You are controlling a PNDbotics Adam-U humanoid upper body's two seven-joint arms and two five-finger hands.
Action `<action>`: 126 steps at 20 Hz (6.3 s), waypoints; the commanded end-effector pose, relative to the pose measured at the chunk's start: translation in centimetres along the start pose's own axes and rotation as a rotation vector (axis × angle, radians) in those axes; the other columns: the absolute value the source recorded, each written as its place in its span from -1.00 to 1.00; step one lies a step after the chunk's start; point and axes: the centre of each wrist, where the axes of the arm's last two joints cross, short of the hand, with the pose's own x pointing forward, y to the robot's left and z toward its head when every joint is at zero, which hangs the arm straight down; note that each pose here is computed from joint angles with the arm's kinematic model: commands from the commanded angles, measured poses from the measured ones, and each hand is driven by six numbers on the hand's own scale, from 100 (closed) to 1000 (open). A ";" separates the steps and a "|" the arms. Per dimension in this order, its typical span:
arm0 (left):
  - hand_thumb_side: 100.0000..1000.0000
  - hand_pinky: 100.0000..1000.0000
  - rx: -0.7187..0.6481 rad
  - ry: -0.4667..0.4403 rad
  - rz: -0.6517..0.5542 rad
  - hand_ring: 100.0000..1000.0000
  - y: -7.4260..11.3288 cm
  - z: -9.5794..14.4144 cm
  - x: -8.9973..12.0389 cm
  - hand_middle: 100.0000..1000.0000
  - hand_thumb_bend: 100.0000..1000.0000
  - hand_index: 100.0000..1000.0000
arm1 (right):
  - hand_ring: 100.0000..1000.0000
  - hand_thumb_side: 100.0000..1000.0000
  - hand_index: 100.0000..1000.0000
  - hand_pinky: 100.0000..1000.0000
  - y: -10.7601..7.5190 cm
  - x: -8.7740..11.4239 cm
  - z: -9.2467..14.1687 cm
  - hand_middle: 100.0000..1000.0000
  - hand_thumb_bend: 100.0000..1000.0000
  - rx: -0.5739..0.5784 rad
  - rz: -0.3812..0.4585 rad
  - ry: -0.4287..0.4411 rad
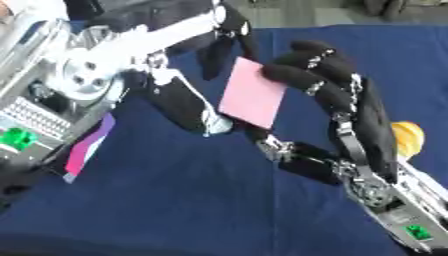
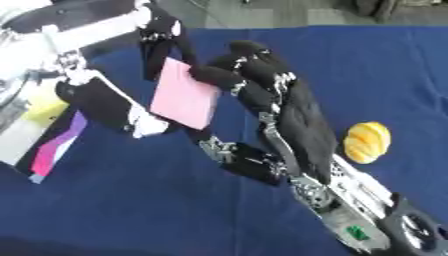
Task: Pick up the objects with one hand, pass them to the other hand, and then place them into the box on the other side of the table.
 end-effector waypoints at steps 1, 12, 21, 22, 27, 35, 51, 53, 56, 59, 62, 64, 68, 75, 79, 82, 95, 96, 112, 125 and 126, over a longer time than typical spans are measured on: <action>-1.00 -0.04 0.070 -0.006 0.013 -0.38 1.4 0.5 0.4 -0.61 -0.34 -0.56 | 0.43 -1.00 0.52 0.63 0.1 0.4 0.3 0.26 0.04 0.062 0.007 -0.044; -1.00 -0.11 0.021 -0.026 0.024 -0.41 1.1 0.5 0.3 -0.65 -0.20 -0.58 | 0.60 -0.42 0.76 0.72 -0.1 0.2 0.7 0.47 -0.37 0.096 0.054 -0.008; -1.00 -0.17 -0.086 -0.046 0.002 -0.42 0.9 0.4 0.1 -0.69 -0.13 -0.58 | 0.71 -0.28 0.88 0.78 -0.2 0.1 1.0 0.58 -0.46 0.091 0.094 0.050; -1.00 -0.18 -0.094 -0.045 -0.004 -0.42 0.9 0.4 0.1 -0.69 -0.10 -0.58 | 0.73 -0.29 0.90 0.79 -0.3 0.1 1.0 0.61 -0.46 0.088 0.106 0.058; -1.00 -0.18 -0.116 -0.044 -0.041 -0.40 1.1 0.5 0.2 -0.64 -0.06 -0.54 | 0.75 -0.30 0.92 0.80 -0.2 0.1 1.0 0.60 -0.45 0.083 0.162 0.090; -1.00 -0.24 -0.097 0.028 -0.099 -0.44 1.1 0.3 -0.2 -0.62 0.03 -0.52 | 0.75 -0.51 0.95 0.81 -0.3 0.0 1.1 0.66 -0.27 0.102 0.332 0.142; -1.00 -0.22 0.165 0.303 -0.073 -0.46 4.0 4.5 -6.7 -0.64 0.06 -0.52 | 0.74 -0.59 0.96 0.80 -0.4 0.1 2.8 0.69 -0.30 0.180 0.335 0.136; -1.00 -0.22 0.197 0.387 -0.049 -0.46 4.5 5.5 -8.7 -0.64 0.06 -0.52 | 0.74 -0.71 0.96 0.79 -0.7 -0.1 3.1 0.69 -0.34 0.190 0.321 0.133; -1.00 -0.21 0.230 0.489 -0.026 -0.46 4.9 6.9 -11.2 -0.63 -0.03 -0.52 | 0.73 -0.84 0.93 0.78 -1.2 -0.5 3.5 0.69 -0.40 0.206 0.296 0.125; -1.00 -0.20 0.259 0.586 -0.016 -0.45 5.3 8.4 -13.5 -0.63 0.06 -0.52 | 0.73 -0.92 0.93 0.78 -2.0 -1.2 4.0 0.70 -0.33 0.199 0.288 0.140; -1.00 -0.19 0.289 0.675 -0.015 -0.45 5.6 10.0 -15.5 -0.62 0.06 -0.51 | 0.72 -0.96 0.92 0.78 -3.0 -1.9 4.3 0.70 -0.35 0.172 0.303 0.159; -1.00 -0.18 0.301 0.735 -0.017 -0.44 5.5 11.0 -16.8 -0.61 0.05 -0.51 | 0.72 -0.96 0.91 0.78 -3.7 -2.5 4.5 0.69 -0.37 0.151 0.320 0.184; -1.00 -0.18 0.307 0.843 0.001 -0.43 5.2 12.5 -19.3 -0.60 0.05 -0.49 | 0.70 -0.92 0.90 0.77 -5.3 -3.6 4.6 0.68 -0.45 0.081 0.359 0.261; -1.00 -0.13 0.297 0.974 0.031 -0.38 4.4 13.5 -22.9 -0.55 0.06 -0.44 | 0.69 -0.90 0.89 0.76 -8.1 -5.3 4.3 0.66 -0.43 -0.058 0.437 0.341; -1.00 -0.02 0.267 1.005 0.041 -0.27 3.9 13.4 -24.2 -0.44 0.03 -0.33 | 0.68 -0.92 0.89 0.76 -8.9 -5.6 4.3 0.66 -0.42 -0.088 0.465 0.358; -1.00 0.11 0.232 0.996 0.028 -0.13 3.5 13.2 -24.8 -0.33 -0.02 -0.21 | 0.68 -0.91 0.89 0.76 -9.0 -5.7 4.3 0.66 -0.43 -0.103 0.474 0.372; -0.90 0.80 0.051 1.117 -0.111 0.67 3.5 13.5 -26.8 0.52 0.50 0.72 | 0.67 -0.90 0.88 0.75 -9.5 -5.9 4.4 0.66 -0.44 -0.137 0.496 0.399; -0.86 0.82 0.053 1.126 -0.119 0.68 3.6 13.5 -26.7 0.54 0.52 0.74 | 0.67 -0.90 0.88 0.75 -9.5 -5.9 4.5 0.66 -0.44 -0.138 0.497 0.400; 0.64 0.68 0.709 0.802 -0.130 0.44 6.6 13.9 -18.5 0.43 -0.45 0.72 | 0.61 -1.00 0.79 0.72 -11.6 -6.8 4.8 0.57 -0.62 -0.199 0.495 0.504; 0.06 0.65 1.185 0.278 0.471 0.52 1.7 12.9 -15.8 0.54 0.26 0.75 | 0.60 -0.70 0.76 0.72 -17.8 -8.2 3.9 0.51 -0.82 0.513 0.053 0.905; 0.06 0.65 1.193 0.264 0.492 0.53 1.4 12.7 -15.8 0.54 0.26 0.75 | 0.61 -0.71 0.76 0.73 -18.1 -8.3 3.8 0.53 -0.79 0.572 0.047 0.903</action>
